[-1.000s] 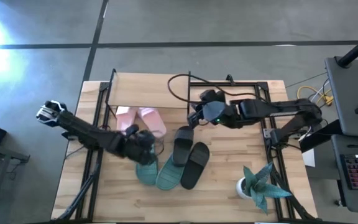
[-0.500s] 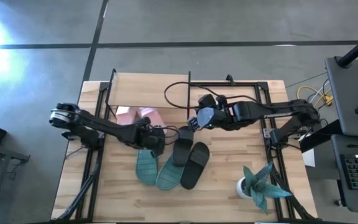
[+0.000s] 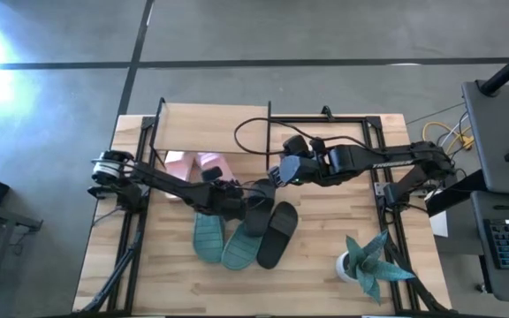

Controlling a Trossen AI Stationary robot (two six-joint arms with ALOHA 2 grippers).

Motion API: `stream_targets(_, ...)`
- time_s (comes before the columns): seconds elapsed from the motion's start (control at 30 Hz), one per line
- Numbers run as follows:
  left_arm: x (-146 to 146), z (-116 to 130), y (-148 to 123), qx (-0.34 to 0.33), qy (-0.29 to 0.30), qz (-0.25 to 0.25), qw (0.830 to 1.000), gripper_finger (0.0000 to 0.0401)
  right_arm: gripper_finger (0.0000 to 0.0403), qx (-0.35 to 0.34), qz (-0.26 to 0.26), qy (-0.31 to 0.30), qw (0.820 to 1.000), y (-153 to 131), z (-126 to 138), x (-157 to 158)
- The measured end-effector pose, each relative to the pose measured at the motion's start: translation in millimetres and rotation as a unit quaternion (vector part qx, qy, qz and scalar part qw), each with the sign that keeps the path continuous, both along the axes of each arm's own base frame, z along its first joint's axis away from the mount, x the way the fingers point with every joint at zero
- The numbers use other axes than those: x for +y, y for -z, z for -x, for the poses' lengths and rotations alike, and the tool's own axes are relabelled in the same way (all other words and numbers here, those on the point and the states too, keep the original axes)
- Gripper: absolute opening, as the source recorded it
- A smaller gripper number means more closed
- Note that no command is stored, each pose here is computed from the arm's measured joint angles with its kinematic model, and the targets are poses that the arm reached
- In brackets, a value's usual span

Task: Pick and place slides into the shelf
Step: Adjust the right pink slide under the shelf

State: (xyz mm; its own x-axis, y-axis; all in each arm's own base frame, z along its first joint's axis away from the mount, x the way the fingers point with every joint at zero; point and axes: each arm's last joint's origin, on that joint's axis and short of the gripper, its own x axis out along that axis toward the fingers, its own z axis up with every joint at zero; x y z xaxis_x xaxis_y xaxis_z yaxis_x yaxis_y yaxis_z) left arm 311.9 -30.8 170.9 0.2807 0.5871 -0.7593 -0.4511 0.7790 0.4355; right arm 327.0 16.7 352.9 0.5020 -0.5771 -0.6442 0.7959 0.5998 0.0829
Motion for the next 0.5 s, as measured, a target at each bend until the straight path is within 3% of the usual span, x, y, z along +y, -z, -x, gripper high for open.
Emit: stream_targets(0.5, 17.0, 7.3, 23.7, 0.050, -0.018, 0.069, 0.996, 0.0000, 0.0013, 0.003, -0.002, 0.004, 1.000, 0.7, 1.0, -0.1)
